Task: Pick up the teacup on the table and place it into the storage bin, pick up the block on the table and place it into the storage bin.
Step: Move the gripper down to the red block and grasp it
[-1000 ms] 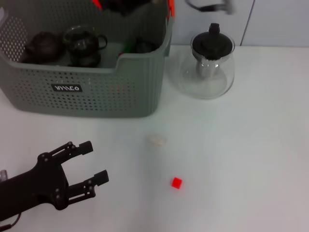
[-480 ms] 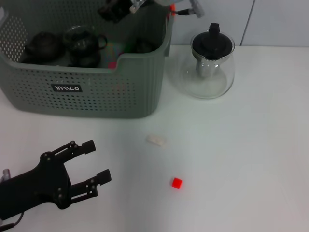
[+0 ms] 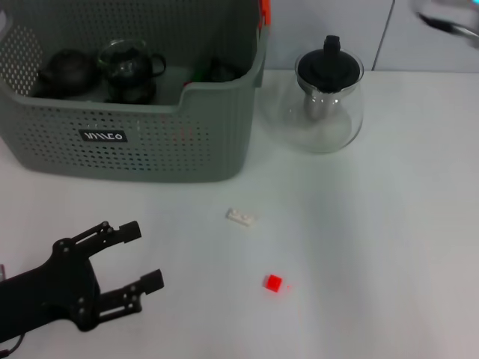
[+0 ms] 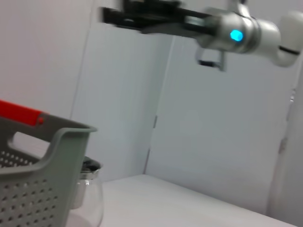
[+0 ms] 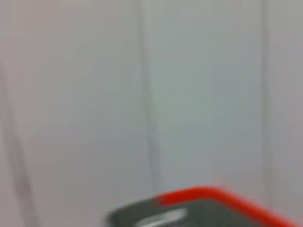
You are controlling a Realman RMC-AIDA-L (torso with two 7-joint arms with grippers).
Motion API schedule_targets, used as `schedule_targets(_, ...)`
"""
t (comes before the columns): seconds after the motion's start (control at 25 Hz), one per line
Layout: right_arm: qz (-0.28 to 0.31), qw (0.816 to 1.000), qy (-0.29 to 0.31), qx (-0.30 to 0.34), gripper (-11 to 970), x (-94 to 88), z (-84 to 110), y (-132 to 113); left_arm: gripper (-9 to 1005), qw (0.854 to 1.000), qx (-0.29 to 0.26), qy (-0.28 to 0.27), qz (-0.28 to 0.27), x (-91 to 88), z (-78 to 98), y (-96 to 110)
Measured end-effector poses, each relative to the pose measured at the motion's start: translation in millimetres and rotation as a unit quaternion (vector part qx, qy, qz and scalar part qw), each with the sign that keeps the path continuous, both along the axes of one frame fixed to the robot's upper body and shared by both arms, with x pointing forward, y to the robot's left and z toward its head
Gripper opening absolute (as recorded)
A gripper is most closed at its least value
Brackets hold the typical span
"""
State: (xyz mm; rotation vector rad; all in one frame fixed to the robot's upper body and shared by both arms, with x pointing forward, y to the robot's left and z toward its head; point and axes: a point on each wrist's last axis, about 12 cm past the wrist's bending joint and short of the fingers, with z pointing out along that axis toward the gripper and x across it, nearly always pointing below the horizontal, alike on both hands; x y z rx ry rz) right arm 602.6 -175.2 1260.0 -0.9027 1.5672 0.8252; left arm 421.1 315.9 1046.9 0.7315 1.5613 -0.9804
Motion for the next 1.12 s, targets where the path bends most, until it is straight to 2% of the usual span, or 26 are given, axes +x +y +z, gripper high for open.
schedule_targets(0.12,0.055,0.998,0.039,-0.015,731,-30.1,-10.5,-35,824,1.0,0.003,-0.008,-0.019,-3.3,5.6,4)
schedule_targets(0.24,0.11,0.987,0.103,-0.059,790,-53.9,-23.7,-57,824,1.0,0.005,-0.011,-0.019,-3.2,8.9,8)
schedule_targets(0.32,0.123,0.977,0.151,-0.092,829,-62.2,-29.5,-64,824,1.0,0.005,-0.013,-0.015,-2.8,9.3,9)
schedule_targets(0.44,0.094,0.957,0.223,-0.158,887,-58.7,-38.2,-63,825,1.0,0.006,-0.012,-0.012,-1.5,8.8,9)
schedule_targets(0.56,0.068,0.93,0.266,-0.246,946,-47.8,-51.8,-45,825,1.0,0.007,-0.011,-0.009,-0.1,8.2,9)
schedule_targets(0.76,0.104,0.896,0.264,-0.341,947,-42.5,-75.0,7,825,1.0,0.004,-0.006,-0.005,-2.2,5.3,7)
schedule_targets(0.92,0.115,0.884,0.254,-0.376,821,-40.7,-91.4,39,824,1.0,0.003,-0.002,0.006,-5.4,2.5,8)
schedule_targets(1.12,0.129,0.865,0.254,-0.413,628,-39.9,-111.8,66,824,1.0,0.002,0.0,0.014,-7.5,1.6,9)
